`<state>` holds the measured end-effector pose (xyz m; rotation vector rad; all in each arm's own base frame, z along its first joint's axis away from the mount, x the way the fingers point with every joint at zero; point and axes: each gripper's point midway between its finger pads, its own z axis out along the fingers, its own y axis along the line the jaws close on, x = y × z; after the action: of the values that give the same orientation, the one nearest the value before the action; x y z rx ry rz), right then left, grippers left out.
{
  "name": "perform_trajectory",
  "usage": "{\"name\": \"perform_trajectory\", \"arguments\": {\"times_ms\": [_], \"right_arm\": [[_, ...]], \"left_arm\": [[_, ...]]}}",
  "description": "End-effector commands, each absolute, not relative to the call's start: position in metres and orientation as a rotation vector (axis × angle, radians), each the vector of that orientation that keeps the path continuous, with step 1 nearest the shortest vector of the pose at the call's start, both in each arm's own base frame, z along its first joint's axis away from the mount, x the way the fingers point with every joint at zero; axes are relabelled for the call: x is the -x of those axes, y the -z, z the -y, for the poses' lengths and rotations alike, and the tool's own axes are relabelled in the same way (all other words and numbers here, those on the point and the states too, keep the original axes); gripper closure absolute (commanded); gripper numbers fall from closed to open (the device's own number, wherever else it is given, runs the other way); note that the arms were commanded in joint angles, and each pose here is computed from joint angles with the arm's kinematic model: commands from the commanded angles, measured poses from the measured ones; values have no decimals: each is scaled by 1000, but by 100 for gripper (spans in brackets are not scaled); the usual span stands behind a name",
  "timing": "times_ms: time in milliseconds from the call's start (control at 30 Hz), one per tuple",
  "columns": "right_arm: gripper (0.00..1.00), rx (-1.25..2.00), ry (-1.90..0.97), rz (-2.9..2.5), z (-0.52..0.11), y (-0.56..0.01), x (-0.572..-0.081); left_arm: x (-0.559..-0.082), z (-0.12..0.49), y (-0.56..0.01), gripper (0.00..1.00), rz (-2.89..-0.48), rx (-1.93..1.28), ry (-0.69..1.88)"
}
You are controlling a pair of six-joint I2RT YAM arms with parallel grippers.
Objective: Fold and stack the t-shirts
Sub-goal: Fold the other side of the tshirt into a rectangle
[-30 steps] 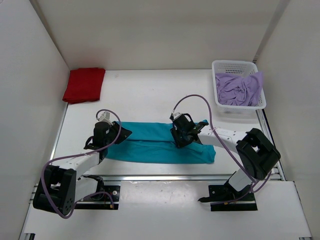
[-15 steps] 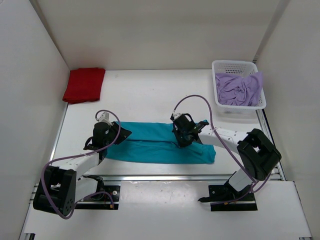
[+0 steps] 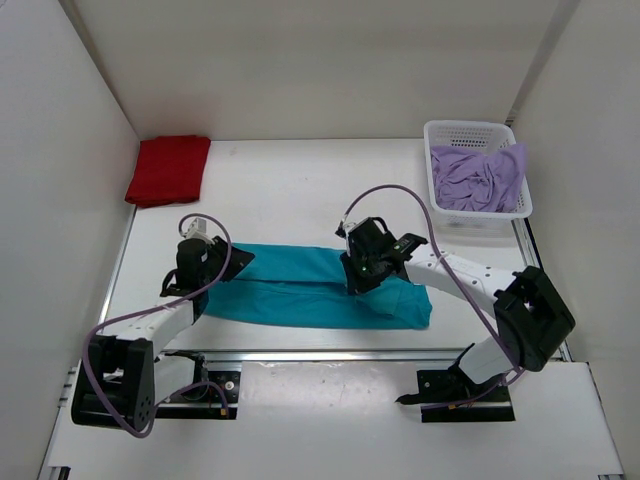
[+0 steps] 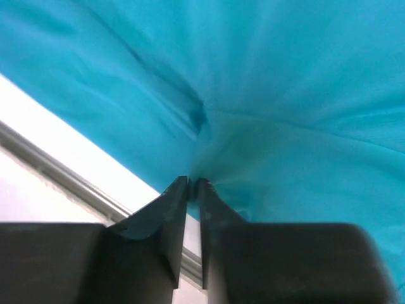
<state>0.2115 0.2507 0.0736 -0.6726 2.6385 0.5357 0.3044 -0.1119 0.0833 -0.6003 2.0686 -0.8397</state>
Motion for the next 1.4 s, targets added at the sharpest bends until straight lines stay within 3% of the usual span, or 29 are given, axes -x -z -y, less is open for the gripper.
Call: {"name": "perform_trajectory", "arguments": {"times_ms": [0,200,267,400,467,633,833,1167,1233,1367], "right_arm": [[86,717,-639,-2681,-259,-66,-189],[67,655,-687,-2583,-254,-90,-205],[67,513,-659,-2548,-231,-100,-225],[85,224,-653,-2458,-186,-97,-260],[88,12,-647,-2399,-155,-96,-287],[73,-257,-659,-2303,-108,-79,-327],[66,-377,-653,-2243,-78,-68,-350],[72,-355,-821,-2254,-100,-52,-350],[86,-370,-810,-2249,-98,-54,-350],[98,-426,-755,-2243,-81,-49,-351]], "left_arm": [[-315,107,-102,71,-2012,612,867],[-321,112,-109,71,-1999,610,896],[-325,120,-107,70,-2020,590,875],[-329,132,-97,71,-2045,603,903],[-333,135,-86,71,-2064,629,919],[-351,139,-73,72,-2083,677,948],[-358,118,-49,73,-2084,818,950],[-352,99,-27,74,-2079,934,933],[-353,94,-25,73,-2066,969,945],[-353,75,-21,75,-2022,1044,923]]}}
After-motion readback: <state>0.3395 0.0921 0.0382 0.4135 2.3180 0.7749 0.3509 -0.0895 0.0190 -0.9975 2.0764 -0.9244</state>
